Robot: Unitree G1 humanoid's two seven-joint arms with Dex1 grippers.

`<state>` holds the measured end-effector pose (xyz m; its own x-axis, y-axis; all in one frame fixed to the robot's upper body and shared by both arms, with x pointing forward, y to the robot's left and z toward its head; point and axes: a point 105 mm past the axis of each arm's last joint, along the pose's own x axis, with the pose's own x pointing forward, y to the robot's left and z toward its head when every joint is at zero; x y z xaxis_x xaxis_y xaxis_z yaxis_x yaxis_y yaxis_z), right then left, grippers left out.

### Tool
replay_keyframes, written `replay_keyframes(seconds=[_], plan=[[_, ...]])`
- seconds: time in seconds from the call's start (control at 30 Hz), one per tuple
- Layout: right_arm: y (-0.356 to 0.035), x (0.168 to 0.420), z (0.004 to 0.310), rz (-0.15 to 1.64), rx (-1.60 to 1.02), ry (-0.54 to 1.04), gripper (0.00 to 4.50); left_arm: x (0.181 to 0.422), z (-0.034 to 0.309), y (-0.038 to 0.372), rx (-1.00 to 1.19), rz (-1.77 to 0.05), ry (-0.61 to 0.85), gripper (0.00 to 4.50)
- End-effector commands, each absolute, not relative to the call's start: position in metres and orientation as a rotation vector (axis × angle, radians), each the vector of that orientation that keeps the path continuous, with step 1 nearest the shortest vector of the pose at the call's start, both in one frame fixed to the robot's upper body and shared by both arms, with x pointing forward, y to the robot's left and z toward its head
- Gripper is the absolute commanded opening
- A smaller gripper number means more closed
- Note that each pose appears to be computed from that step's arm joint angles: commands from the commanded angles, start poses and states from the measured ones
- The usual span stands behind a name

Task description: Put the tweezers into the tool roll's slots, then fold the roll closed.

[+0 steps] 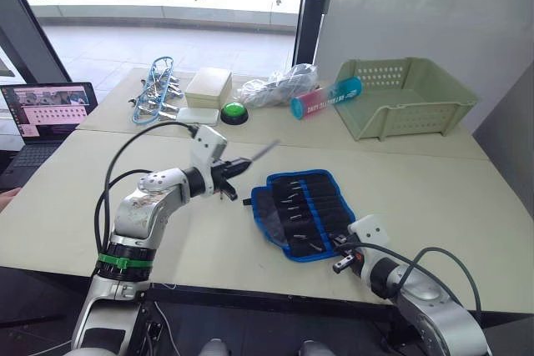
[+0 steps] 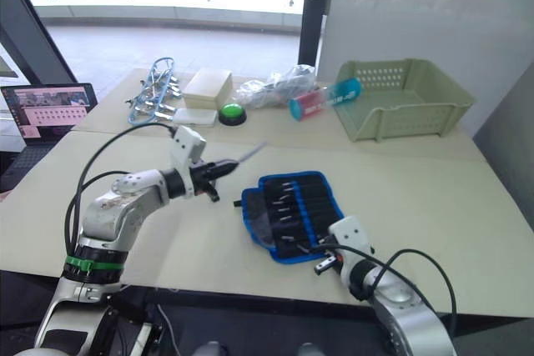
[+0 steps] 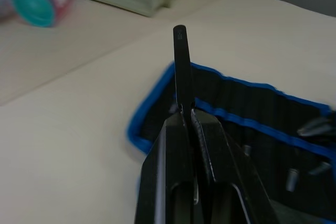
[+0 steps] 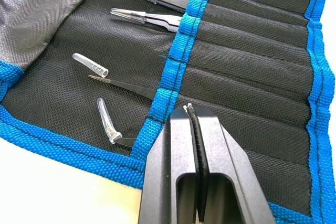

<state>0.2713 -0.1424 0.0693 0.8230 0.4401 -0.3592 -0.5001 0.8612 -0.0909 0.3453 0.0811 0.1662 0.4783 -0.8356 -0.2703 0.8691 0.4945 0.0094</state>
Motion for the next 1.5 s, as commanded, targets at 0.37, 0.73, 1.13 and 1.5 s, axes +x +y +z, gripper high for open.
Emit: replay_keyframes(seconds=[0.37,0.73,1.13,1.5], plan=[[-0.156,0.268,0.047,0.437,-0.182,0.437,0.00,0.313,0.146,0.060,0.493,-1.268,0.552,0.06],[-0.152,0.263,0.045,0.428,-0.160,0.439,0.00,0.330,0.132,0.043,0.629,-1.209,0.550,0.06],[-0.150,0.262,0.047,0.434,-0.166,0.437,0.00,0.340,0.129,0.038,0.673,-1.194,0.518,0.06],[-0.149,0.262,0.047,0.440,-0.165,0.437,0.00,0.340,0.138,0.053,0.704,-1.189,0.507,0.06]])
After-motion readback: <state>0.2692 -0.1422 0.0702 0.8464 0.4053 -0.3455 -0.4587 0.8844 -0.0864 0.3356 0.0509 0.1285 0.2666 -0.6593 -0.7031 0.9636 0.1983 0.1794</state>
